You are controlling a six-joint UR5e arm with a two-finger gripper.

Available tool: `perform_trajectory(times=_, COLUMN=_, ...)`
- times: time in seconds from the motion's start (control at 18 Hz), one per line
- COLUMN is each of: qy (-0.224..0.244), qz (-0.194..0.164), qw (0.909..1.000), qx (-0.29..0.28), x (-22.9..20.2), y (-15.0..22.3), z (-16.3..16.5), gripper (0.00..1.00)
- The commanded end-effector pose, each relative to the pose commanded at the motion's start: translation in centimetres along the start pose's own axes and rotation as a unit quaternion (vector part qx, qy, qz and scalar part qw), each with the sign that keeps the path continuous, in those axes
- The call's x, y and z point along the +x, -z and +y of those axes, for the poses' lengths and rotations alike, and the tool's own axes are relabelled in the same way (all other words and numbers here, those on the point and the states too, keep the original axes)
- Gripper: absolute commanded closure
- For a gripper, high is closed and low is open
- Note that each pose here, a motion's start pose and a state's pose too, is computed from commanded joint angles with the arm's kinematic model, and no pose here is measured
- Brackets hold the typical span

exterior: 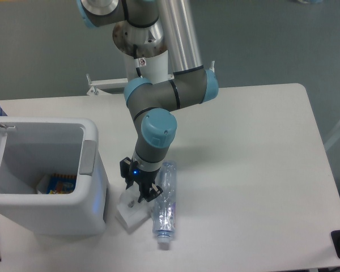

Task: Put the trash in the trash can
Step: 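Lower the gripper onto the white paper packet and close on it, then lift the paper packet and carry it over the white trash bin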

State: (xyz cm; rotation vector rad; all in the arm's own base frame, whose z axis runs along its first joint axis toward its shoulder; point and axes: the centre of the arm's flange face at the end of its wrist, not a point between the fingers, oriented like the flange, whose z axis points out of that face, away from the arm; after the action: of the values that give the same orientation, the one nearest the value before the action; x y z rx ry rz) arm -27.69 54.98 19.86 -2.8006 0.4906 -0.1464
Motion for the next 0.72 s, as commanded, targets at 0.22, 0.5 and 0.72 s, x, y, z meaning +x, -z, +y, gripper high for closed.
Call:
perform_trajectory(times=0.22, qy=0.007, qz=-0.002, qw=1.0, qx=0.002, x=0.0, y=0.2, z=-0.1, gripper=1.0)
perform_trajectory(times=0.5, qy=0.011, qz=-0.005, qw=0.9999, qx=0.004, x=-0.1, y=0.6, z=-0.3, gripper=1.0)
perform_trajectory(times=0.72, qy=0.015, qz=-0.012, qw=0.9998, qx=0.009, x=-0.2, y=1.6, z=-0.6, gripper=1.0)
